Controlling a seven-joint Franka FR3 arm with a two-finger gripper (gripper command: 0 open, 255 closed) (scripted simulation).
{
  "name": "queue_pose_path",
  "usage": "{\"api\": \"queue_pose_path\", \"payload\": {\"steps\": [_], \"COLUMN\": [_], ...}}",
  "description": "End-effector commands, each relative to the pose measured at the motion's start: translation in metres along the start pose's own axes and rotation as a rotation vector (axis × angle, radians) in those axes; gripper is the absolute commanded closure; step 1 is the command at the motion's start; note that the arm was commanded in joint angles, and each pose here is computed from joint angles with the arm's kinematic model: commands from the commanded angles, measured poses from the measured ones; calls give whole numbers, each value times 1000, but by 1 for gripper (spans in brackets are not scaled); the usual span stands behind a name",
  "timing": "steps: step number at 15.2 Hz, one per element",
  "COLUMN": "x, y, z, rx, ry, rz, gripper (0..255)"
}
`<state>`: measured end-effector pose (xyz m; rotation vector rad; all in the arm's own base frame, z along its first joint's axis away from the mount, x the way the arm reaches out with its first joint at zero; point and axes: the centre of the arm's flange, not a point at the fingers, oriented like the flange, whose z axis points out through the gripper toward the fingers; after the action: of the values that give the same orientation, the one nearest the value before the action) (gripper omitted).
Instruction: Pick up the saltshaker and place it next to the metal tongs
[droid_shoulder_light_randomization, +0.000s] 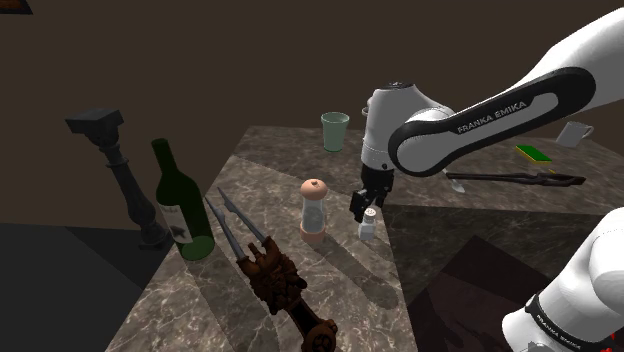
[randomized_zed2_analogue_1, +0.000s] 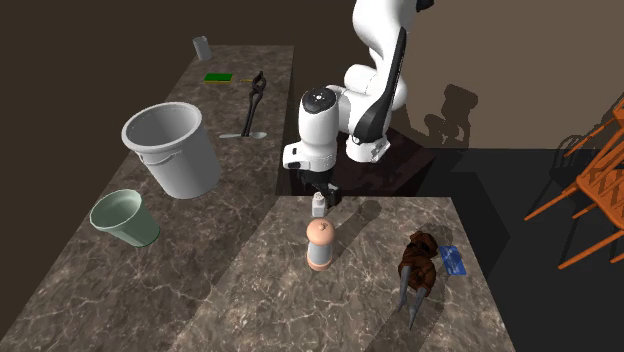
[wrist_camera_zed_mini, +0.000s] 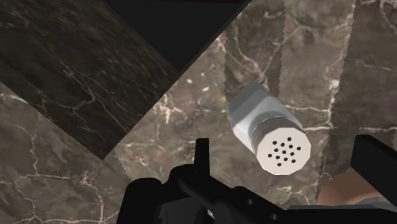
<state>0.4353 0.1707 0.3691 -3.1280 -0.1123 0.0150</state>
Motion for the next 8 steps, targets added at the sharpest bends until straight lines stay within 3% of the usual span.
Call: {"api": "queue_pose_path", "payload": {"steps": [1,2,3,8], "x": [0,0,0,0], "y": [0,0,0,0], "z": [0,0,0,0], "rx": [0,0,0,0], "ry": [0,0,0,0], "rz": [0,0,0,0], "gripper": [0,0,255,255]}}
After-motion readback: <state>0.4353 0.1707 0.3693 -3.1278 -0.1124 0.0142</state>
